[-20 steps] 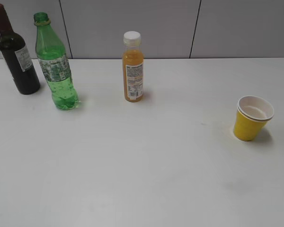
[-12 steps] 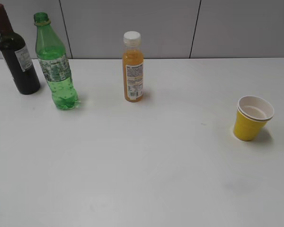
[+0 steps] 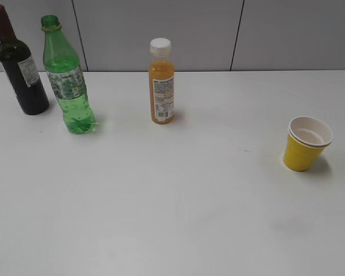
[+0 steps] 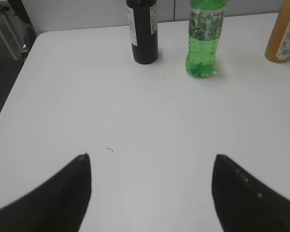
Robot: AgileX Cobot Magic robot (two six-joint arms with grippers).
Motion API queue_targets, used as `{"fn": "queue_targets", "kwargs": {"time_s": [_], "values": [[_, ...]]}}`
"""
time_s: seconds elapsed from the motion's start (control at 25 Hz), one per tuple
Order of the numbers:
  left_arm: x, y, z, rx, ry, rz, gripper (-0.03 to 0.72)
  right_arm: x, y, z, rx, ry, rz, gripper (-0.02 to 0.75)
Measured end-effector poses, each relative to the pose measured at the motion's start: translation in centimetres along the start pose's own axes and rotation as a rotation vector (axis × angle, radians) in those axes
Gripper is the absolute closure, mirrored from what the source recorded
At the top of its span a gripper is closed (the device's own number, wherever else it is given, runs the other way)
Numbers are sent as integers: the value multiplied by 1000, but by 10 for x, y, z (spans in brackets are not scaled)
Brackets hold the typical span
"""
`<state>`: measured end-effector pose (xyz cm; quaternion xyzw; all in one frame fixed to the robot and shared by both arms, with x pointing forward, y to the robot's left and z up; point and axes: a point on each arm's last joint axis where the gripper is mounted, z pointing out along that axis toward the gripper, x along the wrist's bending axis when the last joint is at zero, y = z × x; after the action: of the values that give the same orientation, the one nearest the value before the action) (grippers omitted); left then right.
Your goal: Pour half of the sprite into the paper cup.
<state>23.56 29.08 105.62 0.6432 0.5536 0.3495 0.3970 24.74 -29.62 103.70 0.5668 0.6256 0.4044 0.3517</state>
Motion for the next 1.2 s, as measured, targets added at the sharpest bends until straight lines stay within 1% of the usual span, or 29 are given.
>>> {"fn": "queue_targets", "kwargs": {"time_s": [0.08,0.24,0.4,0.6,0.8,0.96,1.08,1.2], "values": [[0,0,0,0,0,0,99,0,0,0,0,0,0,76],[0,0,0,0,0,0,99,0,1,-1,-5,0,0,59],[0,0,0,0,0,0,99,0,5,-2,-29,0,0,59],[0,0,0,0,0,0,99,0,10,3,-14,0,1,61],[0,0,0,0,0,0,99,0,30,10,-122,-3,-54,65],[0,0,0,0,0,0,99,1,41,24,-125,4,-49,73],[0,0,0,0,0,0,99,2,45,39,-125,29,-15,86],[0,0,0,0,0,0,99,3,48,52,-149,38,-20,94]]}}
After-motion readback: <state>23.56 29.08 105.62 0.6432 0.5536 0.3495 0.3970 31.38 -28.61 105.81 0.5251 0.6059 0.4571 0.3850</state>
